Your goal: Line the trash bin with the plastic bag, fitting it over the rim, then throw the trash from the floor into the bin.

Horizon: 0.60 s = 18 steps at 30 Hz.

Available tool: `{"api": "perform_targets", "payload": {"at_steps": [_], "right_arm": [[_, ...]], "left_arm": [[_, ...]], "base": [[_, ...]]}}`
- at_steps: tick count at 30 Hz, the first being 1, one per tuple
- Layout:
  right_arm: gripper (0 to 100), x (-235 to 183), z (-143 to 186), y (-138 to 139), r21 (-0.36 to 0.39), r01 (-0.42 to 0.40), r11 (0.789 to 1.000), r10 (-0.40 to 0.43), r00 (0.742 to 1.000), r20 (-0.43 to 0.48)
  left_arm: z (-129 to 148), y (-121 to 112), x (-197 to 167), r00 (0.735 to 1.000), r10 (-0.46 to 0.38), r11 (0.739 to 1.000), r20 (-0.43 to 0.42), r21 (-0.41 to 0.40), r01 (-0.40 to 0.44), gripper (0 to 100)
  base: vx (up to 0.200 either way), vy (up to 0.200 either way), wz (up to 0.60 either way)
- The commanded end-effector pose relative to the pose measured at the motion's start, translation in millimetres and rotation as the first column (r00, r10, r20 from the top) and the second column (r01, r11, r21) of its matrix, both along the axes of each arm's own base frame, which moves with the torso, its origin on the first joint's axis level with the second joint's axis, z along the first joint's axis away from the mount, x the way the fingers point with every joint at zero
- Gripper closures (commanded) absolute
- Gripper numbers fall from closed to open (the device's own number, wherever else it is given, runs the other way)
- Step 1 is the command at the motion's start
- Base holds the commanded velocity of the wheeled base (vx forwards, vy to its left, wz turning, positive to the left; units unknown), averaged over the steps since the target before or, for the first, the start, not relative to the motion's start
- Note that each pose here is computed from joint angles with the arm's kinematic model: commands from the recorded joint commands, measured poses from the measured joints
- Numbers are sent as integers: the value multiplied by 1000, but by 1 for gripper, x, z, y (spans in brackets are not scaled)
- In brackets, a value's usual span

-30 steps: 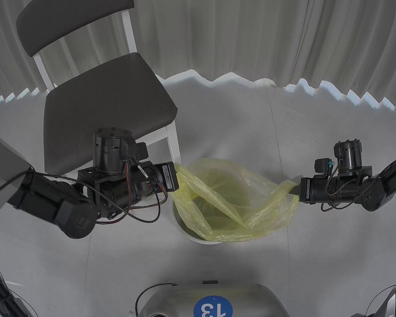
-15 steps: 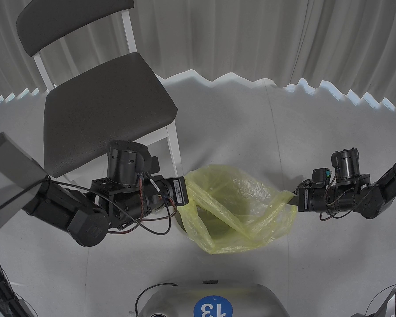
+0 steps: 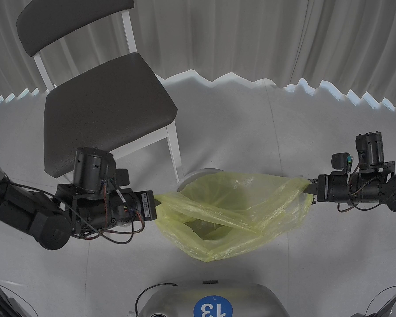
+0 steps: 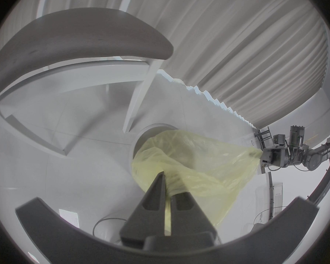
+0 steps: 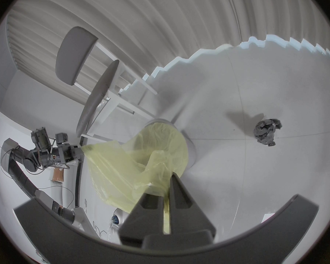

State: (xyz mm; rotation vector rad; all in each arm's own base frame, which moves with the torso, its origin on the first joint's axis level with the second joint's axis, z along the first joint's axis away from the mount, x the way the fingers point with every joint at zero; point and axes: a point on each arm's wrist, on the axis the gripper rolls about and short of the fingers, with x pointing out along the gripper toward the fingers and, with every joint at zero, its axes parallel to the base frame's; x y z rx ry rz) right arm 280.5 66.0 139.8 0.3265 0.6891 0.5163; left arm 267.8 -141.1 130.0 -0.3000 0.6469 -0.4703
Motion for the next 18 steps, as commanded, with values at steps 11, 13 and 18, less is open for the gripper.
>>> {"api": "perform_targets", "payload": {"at_steps": [11,13,18], "right_arm": [[100,-17,19,-12,7,31,1000,-31,999,42],[100,-18,16,-12,4,31,1000,-31,999,29],[100,-22,1,-13,-6,27,1000,-27,999,-19]], "left_arm": [[7,27,-19,1000,28,999,1,-18,-28,100],[5,27,-20,1000,22,1000,-8,-14,-22,100],[-4,26,-24,1000,0,1000,-30,10,1,100]], "base": [[0,0,0],[0,0,0],[0,0,0]]}}
